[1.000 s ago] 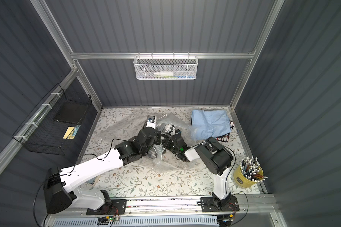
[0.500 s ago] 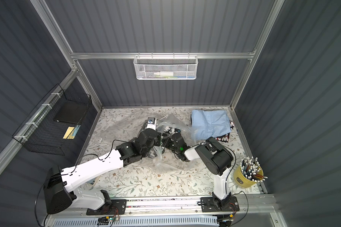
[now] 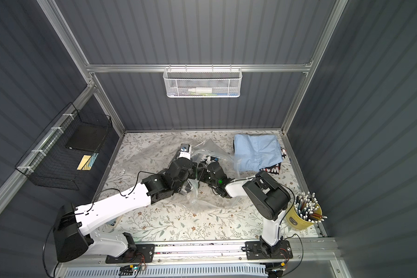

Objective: Take the shirt out of the vacuum bag
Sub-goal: Take out the shirt from the vacuum bag.

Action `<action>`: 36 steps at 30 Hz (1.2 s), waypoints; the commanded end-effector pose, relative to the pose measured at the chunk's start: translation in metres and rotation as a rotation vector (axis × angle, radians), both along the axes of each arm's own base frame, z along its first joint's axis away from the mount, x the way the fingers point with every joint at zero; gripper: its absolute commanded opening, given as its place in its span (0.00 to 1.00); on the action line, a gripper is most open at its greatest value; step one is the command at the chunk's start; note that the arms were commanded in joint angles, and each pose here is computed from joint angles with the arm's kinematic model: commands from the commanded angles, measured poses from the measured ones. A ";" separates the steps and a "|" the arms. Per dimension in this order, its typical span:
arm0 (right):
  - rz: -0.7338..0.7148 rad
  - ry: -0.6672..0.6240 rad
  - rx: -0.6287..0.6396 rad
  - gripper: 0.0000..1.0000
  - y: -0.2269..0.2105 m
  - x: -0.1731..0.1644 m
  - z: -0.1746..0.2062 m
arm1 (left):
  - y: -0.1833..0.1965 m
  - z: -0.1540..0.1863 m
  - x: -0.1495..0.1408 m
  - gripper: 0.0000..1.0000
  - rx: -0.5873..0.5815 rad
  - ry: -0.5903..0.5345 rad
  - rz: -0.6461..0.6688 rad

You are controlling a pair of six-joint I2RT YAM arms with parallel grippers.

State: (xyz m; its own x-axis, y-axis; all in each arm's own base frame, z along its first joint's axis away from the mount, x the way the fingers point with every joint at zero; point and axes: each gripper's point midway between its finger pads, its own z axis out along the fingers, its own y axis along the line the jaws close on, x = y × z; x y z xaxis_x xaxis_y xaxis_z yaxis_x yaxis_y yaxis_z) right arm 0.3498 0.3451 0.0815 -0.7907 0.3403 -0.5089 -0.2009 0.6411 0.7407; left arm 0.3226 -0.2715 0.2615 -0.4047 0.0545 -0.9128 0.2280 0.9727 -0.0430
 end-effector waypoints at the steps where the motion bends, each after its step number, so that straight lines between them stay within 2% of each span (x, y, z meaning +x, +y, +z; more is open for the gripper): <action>1: -0.015 -0.044 -0.011 0.22 0.002 0.009 0.015 | 0.005 -0.006 0.001 0.00 0.010 0.002 0.017; 9: -0.026 -0.042 -0.032 0.24 -0.001 0.010 0.012 | 0.006 -0.008 0.001 0.00 0.014 0.004 0.017; 17: -0.054 -0.056 -0.072 0.32 -0.007 0.016 0.015 | 0.009 -0.008 0.000 0.00 0.022 0.001 0.021; 20: -0.062 -0.070 -0.081 0.31 -0.009 0.017 0.020 | 0.009 -0.009 0.000 0.00 0.023 0.002 0.022; 23: -0.075 -0.076 -0.100 0.24 -0.013 0.018 0.025 | 0.011 -0.010 -0.001 0.00 0.027 0.003 0.023; 24: -0.073 -0.078 -0.105 0.18 -0.014 0.018 0.026 | 0.011 -0.010 -0.001 0.00 0.028 0.002 0.024; 26: -0.078 -0.079 -0.117 0.00 -0.017 0.017 0.028 | 0.011 -0.011 -0.001 0.00 0.034 0.004 0.023; 36: -0.084 -0.072 -0.188 0.00 -0.038 0.001 0.031 | 0.011 -0.018 0.000 0.00 0.054 0.014 0.023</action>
State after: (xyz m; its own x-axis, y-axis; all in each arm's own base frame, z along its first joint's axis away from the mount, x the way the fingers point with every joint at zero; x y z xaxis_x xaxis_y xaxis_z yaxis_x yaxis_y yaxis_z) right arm 0.3510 0.3147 0.1053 -0.7431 0.3101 -0.5930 -0.1774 0.7632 0.6213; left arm 0.3215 -0.2678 0.2500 -0.4147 0.0714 -0.9072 0.2204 0.9751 -0.0240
